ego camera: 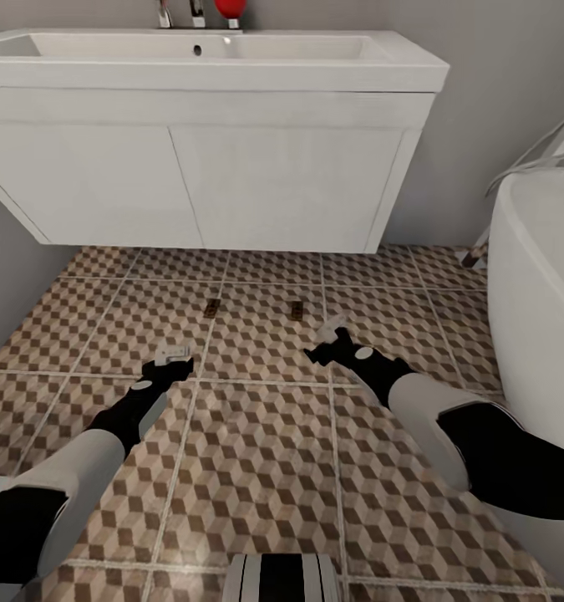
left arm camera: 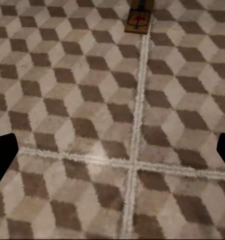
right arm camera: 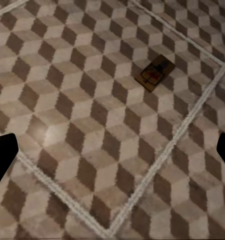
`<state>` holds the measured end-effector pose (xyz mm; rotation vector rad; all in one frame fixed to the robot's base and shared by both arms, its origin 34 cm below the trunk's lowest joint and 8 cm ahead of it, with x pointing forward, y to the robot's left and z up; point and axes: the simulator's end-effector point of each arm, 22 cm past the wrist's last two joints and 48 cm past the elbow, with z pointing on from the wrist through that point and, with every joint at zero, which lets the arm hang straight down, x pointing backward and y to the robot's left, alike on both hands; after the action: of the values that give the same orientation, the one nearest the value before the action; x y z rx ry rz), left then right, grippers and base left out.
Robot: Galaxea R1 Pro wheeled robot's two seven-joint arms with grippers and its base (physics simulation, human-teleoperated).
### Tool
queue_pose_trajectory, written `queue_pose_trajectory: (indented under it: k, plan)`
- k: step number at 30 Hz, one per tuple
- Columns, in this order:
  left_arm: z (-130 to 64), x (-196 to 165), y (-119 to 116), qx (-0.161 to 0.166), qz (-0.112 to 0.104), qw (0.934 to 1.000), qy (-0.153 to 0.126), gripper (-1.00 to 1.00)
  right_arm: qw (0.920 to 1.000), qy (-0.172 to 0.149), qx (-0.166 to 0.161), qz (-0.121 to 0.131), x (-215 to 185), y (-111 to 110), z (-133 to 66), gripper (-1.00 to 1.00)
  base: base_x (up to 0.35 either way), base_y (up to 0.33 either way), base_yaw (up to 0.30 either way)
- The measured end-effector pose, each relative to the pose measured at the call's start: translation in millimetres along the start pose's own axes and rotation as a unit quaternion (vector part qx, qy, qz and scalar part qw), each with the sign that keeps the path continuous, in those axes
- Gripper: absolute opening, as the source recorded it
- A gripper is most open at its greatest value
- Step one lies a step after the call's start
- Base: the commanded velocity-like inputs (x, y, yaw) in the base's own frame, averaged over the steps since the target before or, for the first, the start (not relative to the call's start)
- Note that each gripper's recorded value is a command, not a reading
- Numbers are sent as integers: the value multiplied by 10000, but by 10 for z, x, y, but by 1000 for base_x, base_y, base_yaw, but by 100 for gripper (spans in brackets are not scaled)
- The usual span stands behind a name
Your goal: Take the four mousetraps from the cabinet in the bathroom and place them on the bathroom floor. Make sure all four end up on the same floor surface, and ensure that at least two of them are either under or directly next to the same bathroom sink.
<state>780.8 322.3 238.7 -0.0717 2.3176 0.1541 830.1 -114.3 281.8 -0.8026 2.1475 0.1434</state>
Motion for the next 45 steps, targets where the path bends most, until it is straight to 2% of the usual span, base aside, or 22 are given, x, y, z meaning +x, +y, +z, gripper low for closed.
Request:
queue_pose_trajectory:
  k: [2, 8, 13, 17, 22, 27, 38, 41, 45]
  plan:
    - [-35, 9, 1, 16, -1, 10000, -16, 100, 10000, -7, 28, -7, 3, -36, -41, 100, 0, 0, 0]
    - [-133, 189, 59, -13, 4, 10000, 40, 100, 9998, 192, 62, 66, 405, -41, -213, 100, 0, 0, 0]
    - [-201, 211, 90, -39, 3, 10000, 40, 100, 9998, 72, 107, 181, 505, -27, -332, 100, 0, 0, 0]
    - [-260, 206, 121, -71, -12, 9999, -89, 100, 9995, -53, 143, 283, 624, 6, -442, 100, 0, 0, 0]
    - [-346, 229, 133, -60, -32, 9997, -251, 100, 9992, -33, 202, 336, 805, -13, -584, 100, 0, 0, 0]
    - [-430, 303, 107, 42, -37, 9997, -247, 100, 9990, 7, 284, 341, 962, -81, -729, 100, 0, 0, 0]
    - [-631, 394, 189, 13, -36, 9994, -356, 100, 9984, -215, 436, 282, 1093, -178, -1022, 100, 0, 0, 0]
    - [-683, 342, 208, -4, -43, 9988, -479, 100, 9978, -224, 504, 376, 1154, -207, -1101, 100, 0, 0, 0]
    - [-756, 331, 226, -14, -47, 9983, -575, 100, 9955, -241, 631, 667, 1267, -222, -1213, 100, 0, 0, 0]
